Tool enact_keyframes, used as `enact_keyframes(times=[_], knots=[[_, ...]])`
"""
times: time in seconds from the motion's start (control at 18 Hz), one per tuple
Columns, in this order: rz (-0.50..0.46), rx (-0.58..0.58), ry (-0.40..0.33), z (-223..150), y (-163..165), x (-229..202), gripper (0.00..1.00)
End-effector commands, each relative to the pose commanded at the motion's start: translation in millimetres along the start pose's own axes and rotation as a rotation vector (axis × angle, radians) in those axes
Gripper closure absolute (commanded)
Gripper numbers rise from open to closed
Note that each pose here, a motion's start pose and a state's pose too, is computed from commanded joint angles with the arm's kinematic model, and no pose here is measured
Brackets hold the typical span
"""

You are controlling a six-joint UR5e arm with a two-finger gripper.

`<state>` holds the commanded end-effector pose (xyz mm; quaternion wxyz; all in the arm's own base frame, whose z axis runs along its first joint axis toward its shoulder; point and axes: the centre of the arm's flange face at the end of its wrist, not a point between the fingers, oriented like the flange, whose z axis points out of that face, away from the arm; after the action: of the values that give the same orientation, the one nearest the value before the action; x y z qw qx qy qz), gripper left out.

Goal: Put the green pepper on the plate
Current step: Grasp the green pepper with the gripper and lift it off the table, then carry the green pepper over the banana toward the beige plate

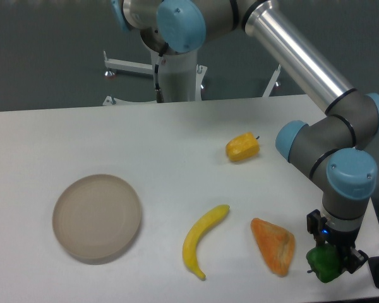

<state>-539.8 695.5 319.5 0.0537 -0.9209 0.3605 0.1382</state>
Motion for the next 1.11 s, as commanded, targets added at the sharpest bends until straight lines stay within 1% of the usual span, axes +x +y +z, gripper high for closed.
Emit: enact_keyframes(times=[0.28, 0.39, 0.5, 0.78, 0.83, 1.11], knots=[[-0.003, 0.000, 0.000, -6, -1, 2, 0.63], [-0.043, 0.003, 0.002, -17, -8, 4, 0.63], [-0.074, 0.020, 0.036, -28, -17, 16, 0.63], [-0.095, 0.033, 0.092, -64, -72, 61, 0.63], [-0.104, 0.036, 0.108, -73, -100, 81, 0.63], [-0.202, 0.039, 0.158, -112, -177, 158, 0.63]])
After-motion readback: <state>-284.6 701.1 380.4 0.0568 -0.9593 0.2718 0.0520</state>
